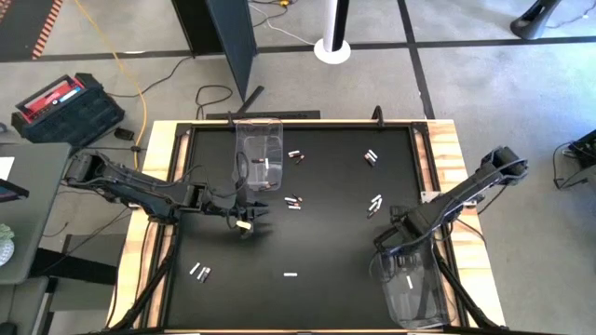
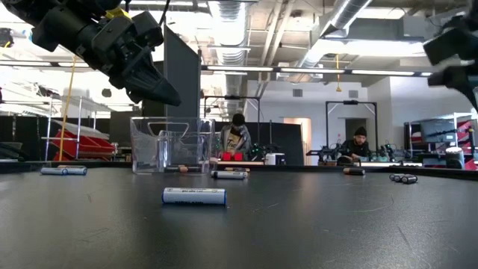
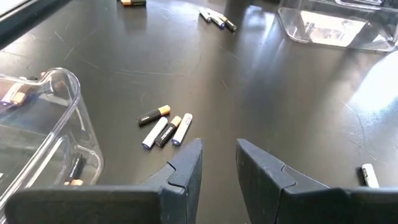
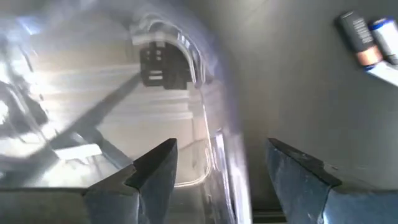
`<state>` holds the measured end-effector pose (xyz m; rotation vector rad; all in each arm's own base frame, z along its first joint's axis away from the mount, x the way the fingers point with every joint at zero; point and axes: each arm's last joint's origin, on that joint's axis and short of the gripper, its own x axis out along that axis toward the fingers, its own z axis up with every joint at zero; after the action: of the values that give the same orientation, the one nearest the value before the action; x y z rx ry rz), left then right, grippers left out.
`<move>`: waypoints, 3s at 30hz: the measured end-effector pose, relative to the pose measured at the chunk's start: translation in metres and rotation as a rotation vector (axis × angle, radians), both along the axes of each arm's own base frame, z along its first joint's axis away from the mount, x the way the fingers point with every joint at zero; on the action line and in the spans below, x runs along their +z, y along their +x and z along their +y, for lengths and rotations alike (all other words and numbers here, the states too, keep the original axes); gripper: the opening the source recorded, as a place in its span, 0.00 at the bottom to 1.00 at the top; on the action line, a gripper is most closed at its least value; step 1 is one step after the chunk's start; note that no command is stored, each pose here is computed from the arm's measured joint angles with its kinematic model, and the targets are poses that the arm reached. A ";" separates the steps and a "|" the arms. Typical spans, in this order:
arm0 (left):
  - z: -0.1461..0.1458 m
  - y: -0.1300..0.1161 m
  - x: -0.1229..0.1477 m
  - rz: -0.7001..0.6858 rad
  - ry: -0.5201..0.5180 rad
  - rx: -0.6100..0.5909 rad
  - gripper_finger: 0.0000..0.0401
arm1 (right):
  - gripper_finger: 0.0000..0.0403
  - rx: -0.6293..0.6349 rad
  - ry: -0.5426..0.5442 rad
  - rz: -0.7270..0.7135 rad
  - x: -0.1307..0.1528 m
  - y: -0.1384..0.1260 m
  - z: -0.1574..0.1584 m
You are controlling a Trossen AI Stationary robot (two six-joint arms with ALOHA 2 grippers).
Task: Sort batteries
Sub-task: Move the bottom transparent bin to the top of the table
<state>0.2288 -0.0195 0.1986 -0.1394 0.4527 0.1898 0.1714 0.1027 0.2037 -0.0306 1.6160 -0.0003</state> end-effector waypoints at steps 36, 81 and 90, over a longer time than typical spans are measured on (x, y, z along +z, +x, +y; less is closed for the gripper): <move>0.017 0.001 0.001 0.004 0.082 0.044 0.23 | 0.00 -0.173 0.080 -0.222 0.087 0.056 -0.059; 0.072 -0.027 0.038 -0.190 0.045 0.352 0.23 | 0.00 -0.015 0.065 0.000 0.020 0.170 -0.386; 0.072 -0.028 0.036 -0.167 0.047 0.350 0.23 | 0.00 -0.062 0.096 0.052 0.018 0.183 -0.360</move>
<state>0.2013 0.0523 0.2349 -0.1861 0.2547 0.5278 0.3542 -0.2572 0.2220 0.0948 1.6668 0.0303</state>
